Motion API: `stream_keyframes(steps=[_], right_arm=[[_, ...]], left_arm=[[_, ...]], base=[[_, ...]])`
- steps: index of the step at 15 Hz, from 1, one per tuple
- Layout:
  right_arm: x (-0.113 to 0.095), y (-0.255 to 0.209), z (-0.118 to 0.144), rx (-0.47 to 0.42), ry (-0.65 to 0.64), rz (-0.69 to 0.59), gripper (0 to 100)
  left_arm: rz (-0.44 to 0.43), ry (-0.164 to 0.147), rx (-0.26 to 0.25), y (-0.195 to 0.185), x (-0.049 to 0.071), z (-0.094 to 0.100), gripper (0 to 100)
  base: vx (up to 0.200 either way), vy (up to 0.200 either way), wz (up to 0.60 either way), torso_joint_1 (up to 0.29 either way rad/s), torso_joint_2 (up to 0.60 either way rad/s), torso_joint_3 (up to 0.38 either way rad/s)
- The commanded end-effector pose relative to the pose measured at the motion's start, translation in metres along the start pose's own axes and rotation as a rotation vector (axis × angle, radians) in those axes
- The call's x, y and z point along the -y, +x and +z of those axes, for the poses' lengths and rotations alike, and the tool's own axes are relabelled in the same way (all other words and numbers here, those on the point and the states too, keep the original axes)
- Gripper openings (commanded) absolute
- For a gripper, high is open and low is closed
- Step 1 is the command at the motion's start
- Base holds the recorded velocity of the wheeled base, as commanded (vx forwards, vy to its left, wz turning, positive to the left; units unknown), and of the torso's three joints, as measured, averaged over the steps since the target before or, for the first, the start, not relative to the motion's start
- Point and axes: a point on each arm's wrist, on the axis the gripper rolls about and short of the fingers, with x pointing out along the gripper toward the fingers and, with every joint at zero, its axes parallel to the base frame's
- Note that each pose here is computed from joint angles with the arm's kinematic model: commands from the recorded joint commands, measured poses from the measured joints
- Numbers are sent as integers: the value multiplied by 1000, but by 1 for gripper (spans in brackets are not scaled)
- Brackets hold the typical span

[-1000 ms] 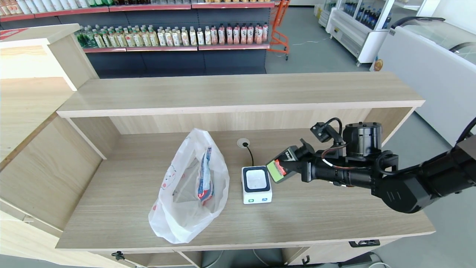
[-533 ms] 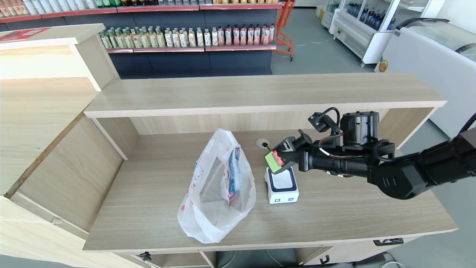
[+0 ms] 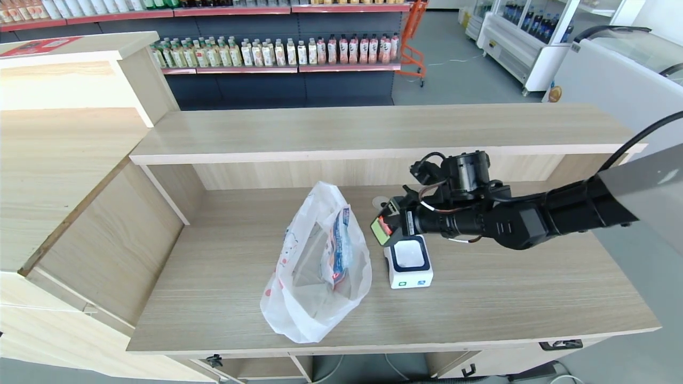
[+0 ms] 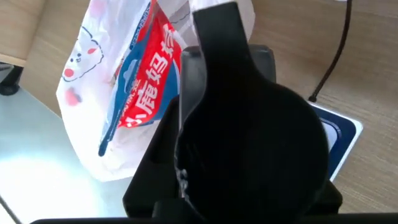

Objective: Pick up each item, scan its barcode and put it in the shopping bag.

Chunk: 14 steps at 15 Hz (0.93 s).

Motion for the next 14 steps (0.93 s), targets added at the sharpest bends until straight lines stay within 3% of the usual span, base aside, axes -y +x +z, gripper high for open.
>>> stream_keyframes(steps=[1,8,14], right_arm=[[-10,34,-16,-44,-14,-11,0],[-54,89,-48,-102,-68,5,0],[-63,110,-57,-99,-82,-6,0]], left_arm=[[0,-1,1,0,0,0,100],[0,-1,1,0,0,0,100],[0,-1,1,0,0,0,100]], base=[[0,0,0,0,0,0],[0,0,0,0,0,0],[0,0,0,0,0,0]])
